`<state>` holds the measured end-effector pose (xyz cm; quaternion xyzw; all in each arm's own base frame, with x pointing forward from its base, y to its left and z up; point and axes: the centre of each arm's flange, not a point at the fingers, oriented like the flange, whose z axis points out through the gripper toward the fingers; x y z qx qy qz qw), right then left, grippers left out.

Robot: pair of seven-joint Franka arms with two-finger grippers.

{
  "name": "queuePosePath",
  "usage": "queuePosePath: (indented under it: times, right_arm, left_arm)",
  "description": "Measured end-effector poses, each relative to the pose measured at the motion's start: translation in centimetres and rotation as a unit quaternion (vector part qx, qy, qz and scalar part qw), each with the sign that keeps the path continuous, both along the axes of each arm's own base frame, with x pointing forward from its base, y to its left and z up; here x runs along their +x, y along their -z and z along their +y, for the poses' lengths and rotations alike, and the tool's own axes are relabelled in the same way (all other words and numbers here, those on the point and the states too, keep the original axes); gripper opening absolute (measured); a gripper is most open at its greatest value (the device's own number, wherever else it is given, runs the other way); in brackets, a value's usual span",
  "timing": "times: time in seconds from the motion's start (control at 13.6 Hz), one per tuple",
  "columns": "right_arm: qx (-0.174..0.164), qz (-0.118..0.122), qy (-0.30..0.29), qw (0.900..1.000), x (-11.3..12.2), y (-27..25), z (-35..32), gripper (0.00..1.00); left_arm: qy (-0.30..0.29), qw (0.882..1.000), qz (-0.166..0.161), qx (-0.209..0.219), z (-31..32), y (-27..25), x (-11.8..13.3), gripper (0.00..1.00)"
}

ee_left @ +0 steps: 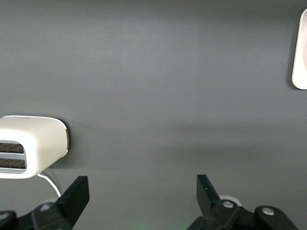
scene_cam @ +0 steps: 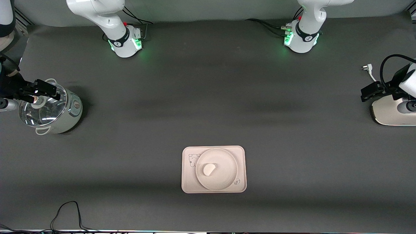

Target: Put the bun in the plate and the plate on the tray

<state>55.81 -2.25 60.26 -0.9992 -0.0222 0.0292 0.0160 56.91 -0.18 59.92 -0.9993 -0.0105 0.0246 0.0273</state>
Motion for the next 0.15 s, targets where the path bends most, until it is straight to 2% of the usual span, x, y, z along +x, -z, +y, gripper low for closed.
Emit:
queuePosePath:
  times: [0.15]
  right_arm:
    - [-0.006, 0.0, -0.001, 1.0, 0.0, 0.01, -0.1, 1.0]
  left_arm:
    - [0.0, 1.0, 0.0, 0.0, 0.0, 0.0, 0.0, 1.0]
